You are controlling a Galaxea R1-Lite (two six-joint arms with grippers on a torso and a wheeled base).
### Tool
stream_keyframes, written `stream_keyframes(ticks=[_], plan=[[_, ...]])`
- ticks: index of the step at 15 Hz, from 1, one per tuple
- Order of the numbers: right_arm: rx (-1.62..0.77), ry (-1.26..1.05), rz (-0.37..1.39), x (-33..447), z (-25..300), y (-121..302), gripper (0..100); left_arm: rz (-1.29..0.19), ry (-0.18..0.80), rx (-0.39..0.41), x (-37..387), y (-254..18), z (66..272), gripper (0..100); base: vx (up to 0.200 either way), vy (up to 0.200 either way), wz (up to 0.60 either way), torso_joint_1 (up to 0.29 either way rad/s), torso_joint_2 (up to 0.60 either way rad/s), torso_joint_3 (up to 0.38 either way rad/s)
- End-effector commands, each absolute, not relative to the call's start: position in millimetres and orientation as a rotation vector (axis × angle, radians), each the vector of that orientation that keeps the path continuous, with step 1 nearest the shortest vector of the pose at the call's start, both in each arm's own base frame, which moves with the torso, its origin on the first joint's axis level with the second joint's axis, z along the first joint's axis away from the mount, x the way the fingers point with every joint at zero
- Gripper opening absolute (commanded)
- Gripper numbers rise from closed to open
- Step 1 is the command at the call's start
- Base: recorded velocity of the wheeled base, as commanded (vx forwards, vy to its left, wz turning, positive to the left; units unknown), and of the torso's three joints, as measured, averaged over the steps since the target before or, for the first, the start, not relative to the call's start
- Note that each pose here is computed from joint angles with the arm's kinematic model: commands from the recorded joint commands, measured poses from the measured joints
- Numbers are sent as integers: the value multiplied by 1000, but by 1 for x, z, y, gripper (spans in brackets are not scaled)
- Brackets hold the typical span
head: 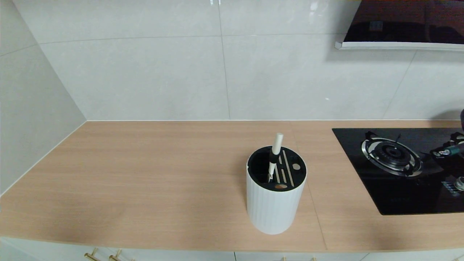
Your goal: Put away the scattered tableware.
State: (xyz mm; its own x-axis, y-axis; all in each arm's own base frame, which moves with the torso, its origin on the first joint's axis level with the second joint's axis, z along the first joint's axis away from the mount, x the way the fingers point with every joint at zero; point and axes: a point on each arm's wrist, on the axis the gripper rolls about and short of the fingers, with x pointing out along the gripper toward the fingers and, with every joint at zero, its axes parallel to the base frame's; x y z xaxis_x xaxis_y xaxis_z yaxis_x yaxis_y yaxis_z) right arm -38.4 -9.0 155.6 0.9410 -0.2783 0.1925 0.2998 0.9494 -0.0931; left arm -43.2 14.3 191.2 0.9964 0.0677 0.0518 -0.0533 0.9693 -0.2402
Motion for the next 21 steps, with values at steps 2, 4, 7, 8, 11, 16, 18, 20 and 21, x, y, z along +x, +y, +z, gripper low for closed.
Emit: stream_keyframes(ticks=[2,4,7,8,11,16,18,20,21], plan=[[-140,-196,-365,-41,125,-7,100,269,-109,-255,-48,10,151,100,0,0,0,0,0,0],[-119,-192,-402,-29,103,-8,100,332,-102,-167,-45,7,119,100,0,0,0,0,0,0],[-73,-104,-369,-25,88,-8,100,254,-43,-50,-25,5,82,100,0,0,0,0,0,0],[-78,-47,-341,-24,82,-7,100,203,-52,-32,-23,4,80,100,0,0,0,0,0,0],[-65,-46,-173,-23,81,-4,100,43,-20,-5,-23,1,78,100,0,0,0,0,0,0],[-32,3,-3,-23,76,0,100,5,3,48,-23,0,76,100,0,0,0,0,0,0],[-32,3,-3,-23,76,0,100,5,2,29,-23,0,76,100,0,0,0,0,0,0],[-32,3,-3,-23,76,0,100,5,0,-3,-23,0,76,100,0,0,0,0,0,0],[-32,3,-5,-23,76,0,100,5,0,-2,-23,0,76,100,0,0,0,0,0,0]])
